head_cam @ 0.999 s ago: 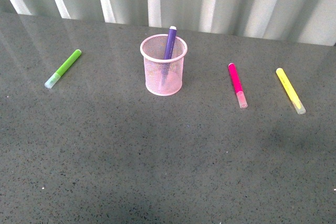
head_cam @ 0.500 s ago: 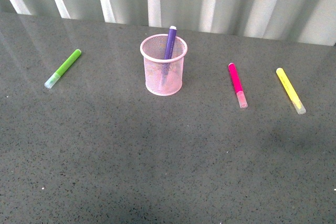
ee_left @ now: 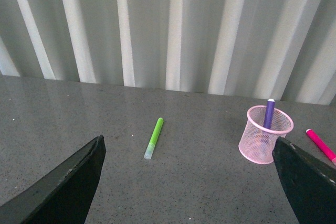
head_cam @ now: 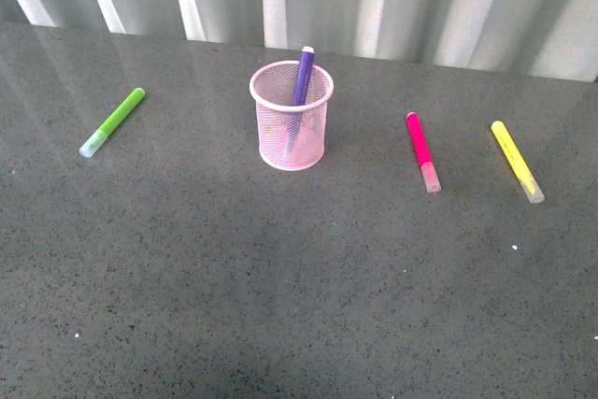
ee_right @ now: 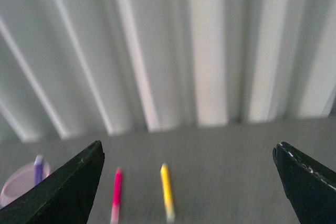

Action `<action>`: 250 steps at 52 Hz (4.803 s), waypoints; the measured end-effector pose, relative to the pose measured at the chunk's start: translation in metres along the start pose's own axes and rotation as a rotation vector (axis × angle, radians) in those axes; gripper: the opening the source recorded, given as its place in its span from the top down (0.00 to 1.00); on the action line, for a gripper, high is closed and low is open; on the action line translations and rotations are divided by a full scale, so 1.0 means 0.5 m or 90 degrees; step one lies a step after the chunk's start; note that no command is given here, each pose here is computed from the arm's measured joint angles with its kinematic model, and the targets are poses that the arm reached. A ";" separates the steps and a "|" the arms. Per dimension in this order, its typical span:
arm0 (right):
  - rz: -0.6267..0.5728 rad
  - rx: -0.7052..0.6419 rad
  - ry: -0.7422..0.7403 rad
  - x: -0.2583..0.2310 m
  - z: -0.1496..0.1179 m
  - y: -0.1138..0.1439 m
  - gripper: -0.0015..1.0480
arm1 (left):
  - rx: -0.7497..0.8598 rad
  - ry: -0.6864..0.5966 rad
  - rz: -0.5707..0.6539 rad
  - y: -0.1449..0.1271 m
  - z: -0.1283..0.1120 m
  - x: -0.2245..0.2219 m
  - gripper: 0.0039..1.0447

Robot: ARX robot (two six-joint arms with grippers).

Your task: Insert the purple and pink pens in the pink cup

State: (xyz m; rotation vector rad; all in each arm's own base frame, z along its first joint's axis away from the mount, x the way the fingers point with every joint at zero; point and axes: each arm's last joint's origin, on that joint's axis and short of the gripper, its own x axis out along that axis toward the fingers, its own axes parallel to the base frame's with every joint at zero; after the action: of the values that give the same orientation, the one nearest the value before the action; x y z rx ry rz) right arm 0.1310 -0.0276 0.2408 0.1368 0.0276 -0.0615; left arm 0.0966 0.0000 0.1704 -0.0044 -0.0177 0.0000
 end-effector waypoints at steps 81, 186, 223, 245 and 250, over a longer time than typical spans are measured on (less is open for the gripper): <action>0.081 -0.056 0.662 0.668 -0.371 0.202 0.07 | 0.000 0.000 0.000 0.000 0.000 0.000 0.06; 0.530 0.009 0.013 0.575 -0.272 0.383 0.89 | 0.000 0.000 0.000 0.000 0.000 0.000 0.06; 0.550 0.025 0.069 0.575 -0.352 0.424 0.89 | 0.000 0.000 0.000 0.000 0.000 0.000 0.06; 0.544 0.025 0.072 0.578 -0.351 0.426 0.23 | 0.000 0.000 0.000 0.000 0.000 0.000 0.06; 0.543 0.025 0.074 0.578 -0.352 0.426 0.09 | 0.000 0.000 0.000 0.000 0.000 0.000 0.06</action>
State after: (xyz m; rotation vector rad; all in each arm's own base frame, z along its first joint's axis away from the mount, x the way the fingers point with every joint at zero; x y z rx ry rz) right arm 0.4286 0.1900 0.0864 0.1813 0.0813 0.7985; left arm 0.0966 0.0000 0.1704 -0.0040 -0.0181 0.0000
